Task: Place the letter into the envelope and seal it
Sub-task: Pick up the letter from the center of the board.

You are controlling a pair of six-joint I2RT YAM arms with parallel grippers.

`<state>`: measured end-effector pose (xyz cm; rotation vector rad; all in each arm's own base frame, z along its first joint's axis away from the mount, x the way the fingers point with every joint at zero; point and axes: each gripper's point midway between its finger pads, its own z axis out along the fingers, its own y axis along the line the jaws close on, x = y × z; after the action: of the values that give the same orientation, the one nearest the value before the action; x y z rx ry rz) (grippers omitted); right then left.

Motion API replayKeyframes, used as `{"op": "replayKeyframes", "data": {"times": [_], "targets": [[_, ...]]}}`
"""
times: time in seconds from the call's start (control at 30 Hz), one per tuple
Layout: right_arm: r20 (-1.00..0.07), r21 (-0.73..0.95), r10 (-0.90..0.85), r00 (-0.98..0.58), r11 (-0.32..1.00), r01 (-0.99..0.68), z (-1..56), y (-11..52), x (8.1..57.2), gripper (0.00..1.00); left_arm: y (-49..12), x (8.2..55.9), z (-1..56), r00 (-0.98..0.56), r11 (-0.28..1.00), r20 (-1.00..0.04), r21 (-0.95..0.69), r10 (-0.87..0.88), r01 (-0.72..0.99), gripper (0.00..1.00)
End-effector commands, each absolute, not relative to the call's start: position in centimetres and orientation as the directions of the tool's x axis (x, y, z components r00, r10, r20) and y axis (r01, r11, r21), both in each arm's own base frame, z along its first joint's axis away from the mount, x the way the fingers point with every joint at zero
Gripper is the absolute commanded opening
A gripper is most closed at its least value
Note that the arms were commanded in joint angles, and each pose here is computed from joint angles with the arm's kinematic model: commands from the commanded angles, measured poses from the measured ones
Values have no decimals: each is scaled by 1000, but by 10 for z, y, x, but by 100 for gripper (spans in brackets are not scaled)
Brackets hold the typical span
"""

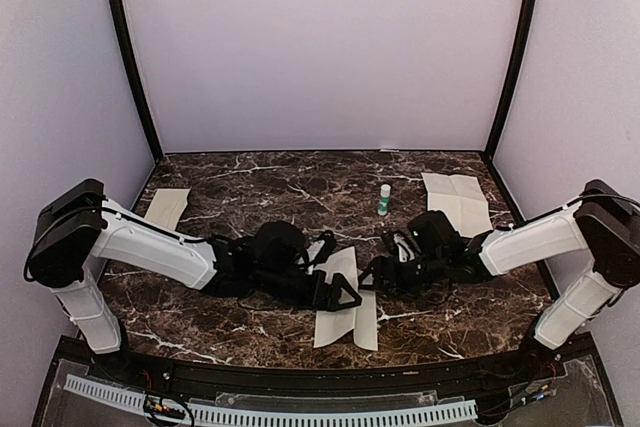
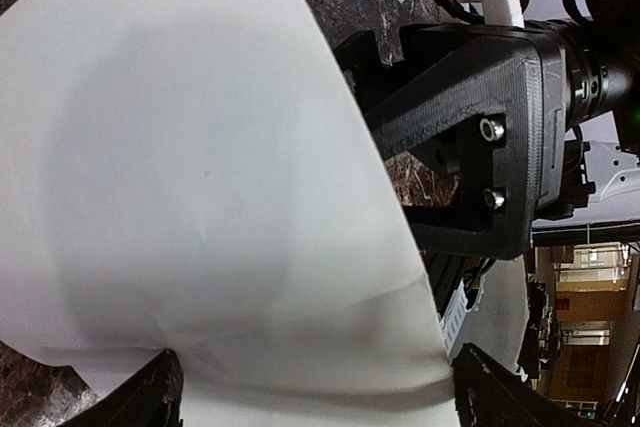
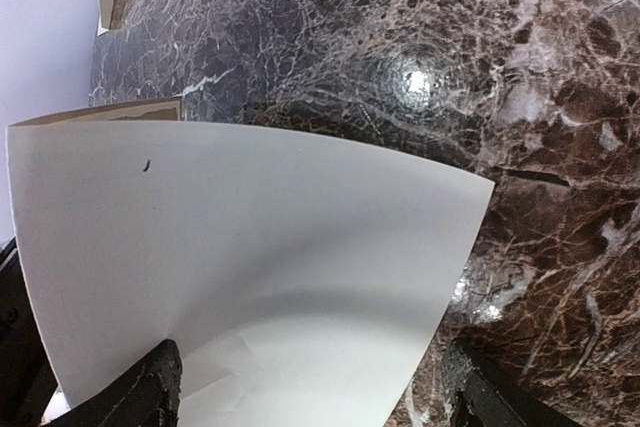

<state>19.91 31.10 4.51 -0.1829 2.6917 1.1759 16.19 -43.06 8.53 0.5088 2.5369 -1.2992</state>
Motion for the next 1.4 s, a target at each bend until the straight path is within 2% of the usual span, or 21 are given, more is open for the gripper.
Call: {"op": "replayKeyframes", "data": {"times": [0.0,0.3,0.57,0.7,0.9,1.1,1.37], "targets": [[-210,684,-50,-976,707,-183,35,311,193,87,-433,162,84,-907,564,-369,-713,203,416,93],[-216,676,-50,-975,713,-186,36,312,193,87,-439,164,89,-904,570,-380,-706,198,421,99],[-215,669,-47,-975,720,-183,35,311,192,87,-441,165,81,-898,632,-380,-645,223,430,99],[-218,662,-47,-975,726,-183,35,310,193,87,-440,167,81,-892,672,-391,-601,226,433,94],[-220,659,-46,-974,730,-183,35,309,193,87,-437,164,84,-890,688,-389,-578,239,438,78],[-220,658,-47,-974,730,-184,35,310,193,87,-434,162,91,-892,688,-392,-584,224,430,52],[-221,657,-46,-974,731,-184,36,309,193,87,-430,163,102,-895,681,-401,-602,193,417,28]]}}
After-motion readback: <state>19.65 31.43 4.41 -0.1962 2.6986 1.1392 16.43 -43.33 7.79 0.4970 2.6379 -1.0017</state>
